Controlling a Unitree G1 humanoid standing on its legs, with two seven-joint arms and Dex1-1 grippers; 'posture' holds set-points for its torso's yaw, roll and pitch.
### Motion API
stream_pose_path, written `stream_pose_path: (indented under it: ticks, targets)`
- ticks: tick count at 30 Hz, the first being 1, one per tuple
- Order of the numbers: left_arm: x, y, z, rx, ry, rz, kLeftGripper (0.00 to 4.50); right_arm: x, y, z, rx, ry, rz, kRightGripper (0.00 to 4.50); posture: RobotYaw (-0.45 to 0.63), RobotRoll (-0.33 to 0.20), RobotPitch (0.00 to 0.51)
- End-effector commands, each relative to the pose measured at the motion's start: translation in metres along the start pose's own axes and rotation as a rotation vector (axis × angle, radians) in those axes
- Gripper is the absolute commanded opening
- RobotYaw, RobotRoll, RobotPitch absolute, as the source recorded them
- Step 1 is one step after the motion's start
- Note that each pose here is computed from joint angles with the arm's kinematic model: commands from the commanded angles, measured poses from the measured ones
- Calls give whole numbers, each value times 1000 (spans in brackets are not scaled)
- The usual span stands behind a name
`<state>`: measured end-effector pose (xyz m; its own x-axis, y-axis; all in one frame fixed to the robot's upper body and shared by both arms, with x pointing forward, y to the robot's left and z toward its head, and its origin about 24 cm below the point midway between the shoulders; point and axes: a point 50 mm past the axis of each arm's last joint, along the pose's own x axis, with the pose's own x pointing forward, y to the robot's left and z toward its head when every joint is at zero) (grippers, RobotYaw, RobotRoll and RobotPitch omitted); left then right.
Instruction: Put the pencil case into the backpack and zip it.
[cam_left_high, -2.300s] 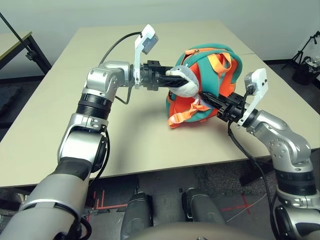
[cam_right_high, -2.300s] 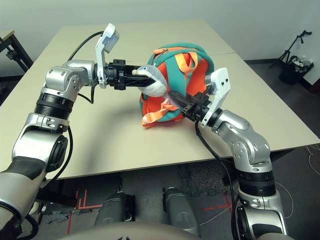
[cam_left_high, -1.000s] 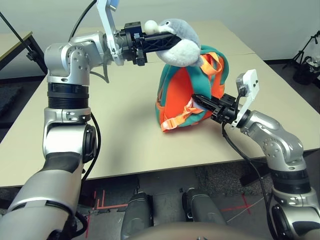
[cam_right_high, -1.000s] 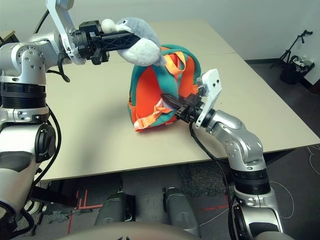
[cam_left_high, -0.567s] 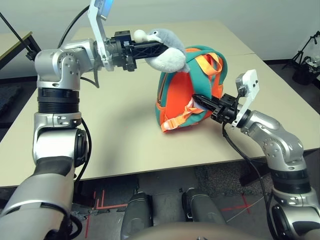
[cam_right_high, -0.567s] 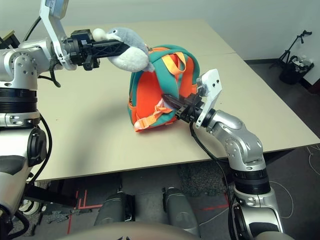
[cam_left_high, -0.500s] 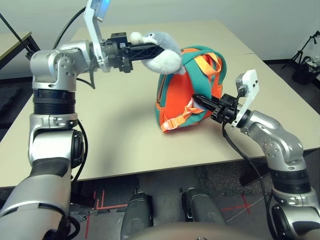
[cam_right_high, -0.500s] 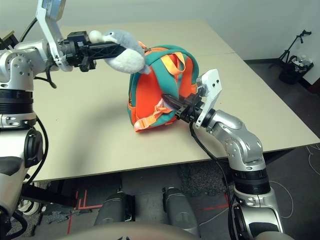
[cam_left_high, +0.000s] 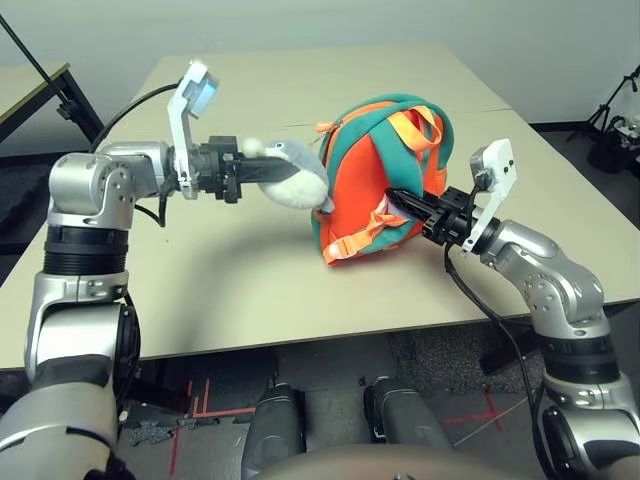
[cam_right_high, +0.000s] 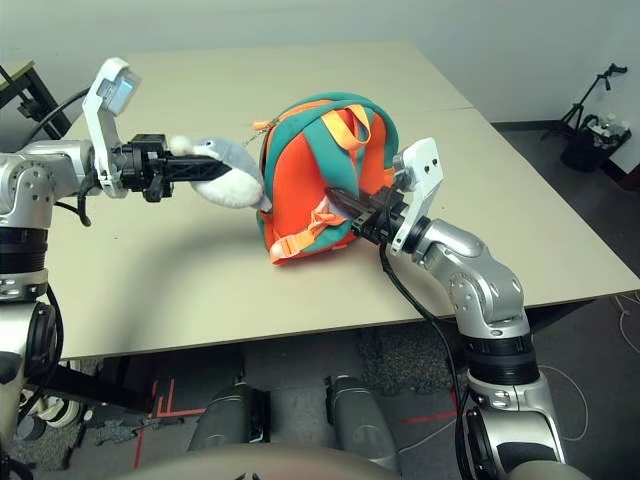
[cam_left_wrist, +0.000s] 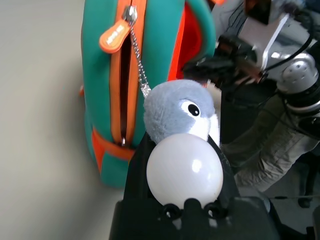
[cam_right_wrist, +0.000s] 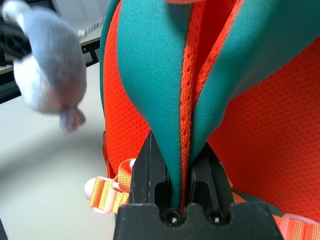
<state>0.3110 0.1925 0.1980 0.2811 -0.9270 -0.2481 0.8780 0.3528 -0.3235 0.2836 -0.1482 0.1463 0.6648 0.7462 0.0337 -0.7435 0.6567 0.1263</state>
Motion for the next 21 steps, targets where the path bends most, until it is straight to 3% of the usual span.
stream_pose_path:
  ticks: [1, 11, 17, 21]
  targets:
    - [3, 11, -21, -50, 52, 71, 466, 4, 0, 1, -11, -10, 0, 133, -149, 0, 5]
    - [28, 15, -63, -202, 74, 29, 466, 5, 0, 1, -12, -12, -1, 133, -149, 0, 5]
    - [23, 21, -84, -256, 116, 60, 466, 5, 0, 0, -12, -12, -4, 133, -149, 0, 5]
    - [18, 21, -86, -250, 123, 71, 466, 4, -1, -1, -13, -10, -3, 133, -145, 0, 4]
